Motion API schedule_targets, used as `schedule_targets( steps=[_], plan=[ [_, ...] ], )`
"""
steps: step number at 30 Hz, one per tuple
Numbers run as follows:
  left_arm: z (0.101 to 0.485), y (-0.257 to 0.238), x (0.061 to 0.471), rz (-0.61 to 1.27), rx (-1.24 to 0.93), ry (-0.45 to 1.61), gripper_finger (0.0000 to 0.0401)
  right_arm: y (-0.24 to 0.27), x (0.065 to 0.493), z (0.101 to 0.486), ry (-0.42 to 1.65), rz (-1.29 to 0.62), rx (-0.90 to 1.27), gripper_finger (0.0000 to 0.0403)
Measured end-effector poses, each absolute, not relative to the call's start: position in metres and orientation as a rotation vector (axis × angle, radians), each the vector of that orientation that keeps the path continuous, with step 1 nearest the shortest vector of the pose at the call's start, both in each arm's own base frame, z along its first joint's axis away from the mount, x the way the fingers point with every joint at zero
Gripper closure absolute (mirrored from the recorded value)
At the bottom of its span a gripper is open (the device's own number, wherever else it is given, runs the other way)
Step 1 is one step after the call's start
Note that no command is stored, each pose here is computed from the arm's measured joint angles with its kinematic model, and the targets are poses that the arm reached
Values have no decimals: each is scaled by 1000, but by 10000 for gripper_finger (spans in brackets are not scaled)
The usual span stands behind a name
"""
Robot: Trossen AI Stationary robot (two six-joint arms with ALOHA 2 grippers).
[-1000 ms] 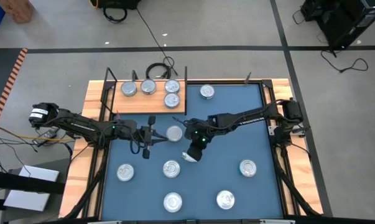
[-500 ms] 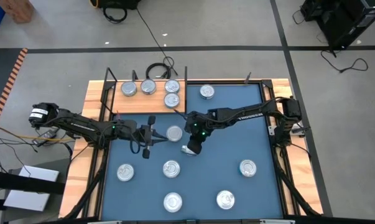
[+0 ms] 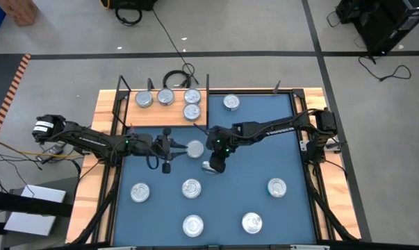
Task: Stack canned seafood by type on shelf
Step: Stack the green tuna can on top of the green tuna can on the shelf
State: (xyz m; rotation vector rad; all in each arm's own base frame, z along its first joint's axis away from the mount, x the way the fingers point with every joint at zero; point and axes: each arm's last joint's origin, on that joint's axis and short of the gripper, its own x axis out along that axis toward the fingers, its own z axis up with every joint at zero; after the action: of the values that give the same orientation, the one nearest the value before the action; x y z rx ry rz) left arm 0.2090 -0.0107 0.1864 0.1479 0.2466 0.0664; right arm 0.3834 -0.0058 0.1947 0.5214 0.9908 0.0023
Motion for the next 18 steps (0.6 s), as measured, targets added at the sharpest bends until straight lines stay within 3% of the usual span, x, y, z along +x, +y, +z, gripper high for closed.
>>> schedule_targets(
  steps=[9, 18],
  plan=[
    [191, -11, 210, 57, 114, 200, 329, 2, 383, 200, 959, 9, 476, 284],
    [192, -13, 210, -11, 115, 180, 394, -1, 374, 229, 859, -40, 327, 290]
  ],
)
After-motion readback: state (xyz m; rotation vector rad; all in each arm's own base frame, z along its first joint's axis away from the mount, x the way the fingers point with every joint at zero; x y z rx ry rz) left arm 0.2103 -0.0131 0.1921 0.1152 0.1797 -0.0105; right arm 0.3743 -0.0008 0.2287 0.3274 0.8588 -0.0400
